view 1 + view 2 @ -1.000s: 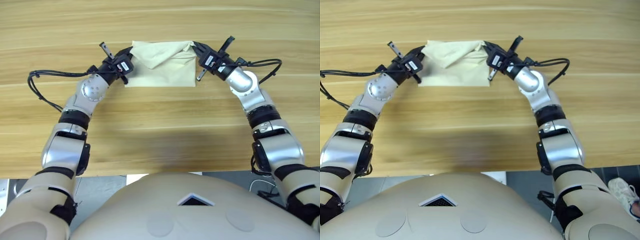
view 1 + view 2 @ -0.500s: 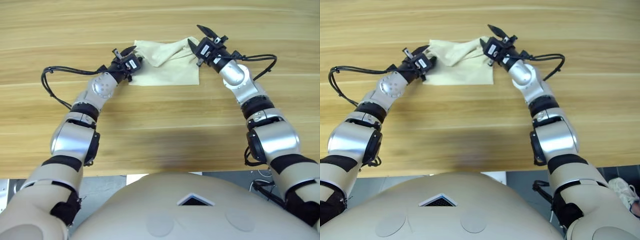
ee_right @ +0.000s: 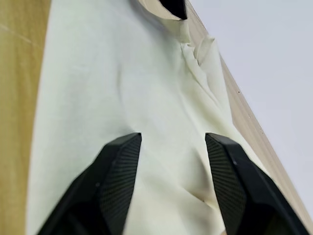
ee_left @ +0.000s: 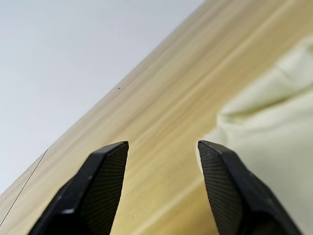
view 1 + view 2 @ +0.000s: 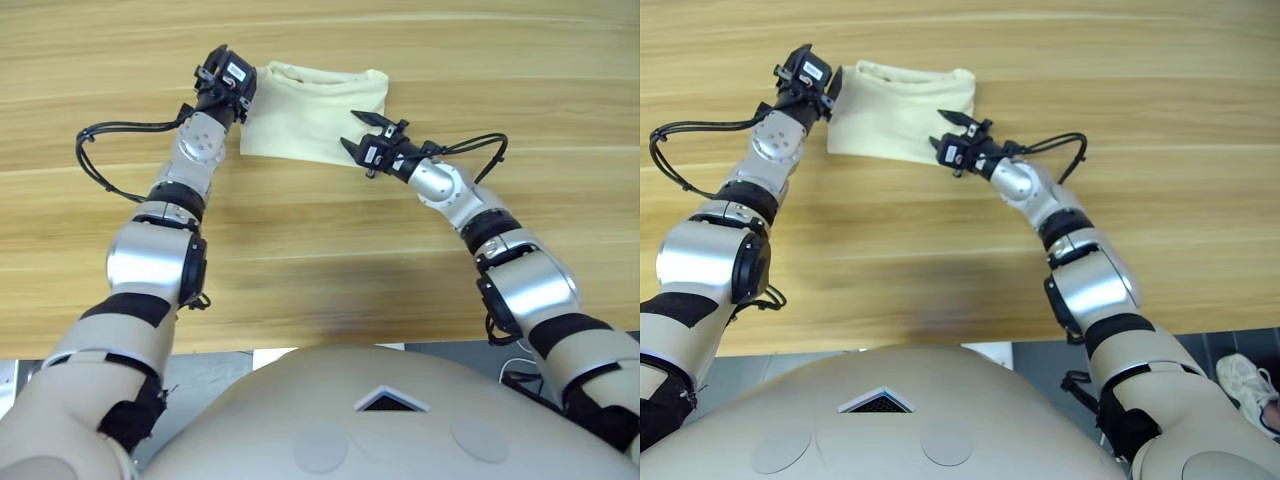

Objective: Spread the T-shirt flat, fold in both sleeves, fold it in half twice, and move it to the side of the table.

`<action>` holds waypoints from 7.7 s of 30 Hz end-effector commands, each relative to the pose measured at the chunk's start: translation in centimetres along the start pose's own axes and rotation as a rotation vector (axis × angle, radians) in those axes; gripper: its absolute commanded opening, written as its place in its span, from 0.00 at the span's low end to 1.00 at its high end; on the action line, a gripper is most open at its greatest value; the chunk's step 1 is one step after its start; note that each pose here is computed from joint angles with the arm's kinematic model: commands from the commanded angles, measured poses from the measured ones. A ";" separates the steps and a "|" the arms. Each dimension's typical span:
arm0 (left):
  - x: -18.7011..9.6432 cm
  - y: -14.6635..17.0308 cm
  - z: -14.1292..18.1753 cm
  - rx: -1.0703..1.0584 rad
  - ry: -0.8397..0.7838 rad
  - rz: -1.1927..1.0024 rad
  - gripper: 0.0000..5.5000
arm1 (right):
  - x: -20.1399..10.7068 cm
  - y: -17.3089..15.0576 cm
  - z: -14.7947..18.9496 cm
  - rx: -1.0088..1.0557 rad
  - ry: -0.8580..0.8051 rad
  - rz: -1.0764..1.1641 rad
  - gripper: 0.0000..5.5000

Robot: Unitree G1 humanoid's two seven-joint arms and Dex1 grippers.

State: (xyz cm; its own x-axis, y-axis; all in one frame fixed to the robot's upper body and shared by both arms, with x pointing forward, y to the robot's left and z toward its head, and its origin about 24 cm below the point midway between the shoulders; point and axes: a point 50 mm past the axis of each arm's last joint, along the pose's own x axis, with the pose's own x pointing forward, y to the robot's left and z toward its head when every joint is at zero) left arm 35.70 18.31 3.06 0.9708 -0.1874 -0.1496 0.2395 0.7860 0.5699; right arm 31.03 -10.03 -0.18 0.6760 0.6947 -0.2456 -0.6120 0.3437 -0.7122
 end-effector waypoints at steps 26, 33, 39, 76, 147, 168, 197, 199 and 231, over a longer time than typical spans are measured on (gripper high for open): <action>-7.8 2.2 -6.7 -0.719 -0.127 0.666 0.48 | -2.8 5.7 7.0 0.565 -0.229 0.312 0.44; -6.8 1.7 -5.9 -0.754 -0.127 0.630 0.48 | -0.7 5.2 4.7 0.562 -0.082 0.272 0.44; -6.3 1.7 -6.0 -0.800 -0.109 0.608 0.48 | -0.4 2.7 4.3 0.668 -0.138 0.212 0.44; -6.1 1.4 -6.0 -0.810 -0.102 0.580 0.48 | 1.4 1.1 -2.0 0.965 0.243 0.030 0.44; -15.1 5.8 -11.9 -0.755 -0.102 0.913 0.48 | -1.9 -4.3 -4.9 1.075 0.334 -0.653 0.44; -16.0 5.8 -12.3 -0.747 -0.100 0.940 0.48 | -2.5 -9.1 0.1 1.219 -0.305 -0.680 0.44; -15.9 5.8 -12.3 -0.749 -0.094 0.950 0.48 | -6.2 -8.8 -8.5 1.051 0.574 -0.671 0.44; -16.1 5.8 -12.4 -0.746 -0.093 0.960 0.48 | -9.2 -10.7 -9.9 0.996 0.635 -0.813 0.44; -9.5 -5.4 -7.3 -0.403 0.046 0.428 0.48 | 7.0 3.9 5.9 0.647 0.198 -0.304 0.44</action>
State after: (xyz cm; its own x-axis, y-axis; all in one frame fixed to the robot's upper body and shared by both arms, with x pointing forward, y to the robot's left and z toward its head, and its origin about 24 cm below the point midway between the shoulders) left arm 26.97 23.95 -1.51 0.9457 0.3141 0.0832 -0.3228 0.9377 0.1286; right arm 33.50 -3.28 0.57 0.9019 0.3546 -0.2468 -0.4229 0.8411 -0.3373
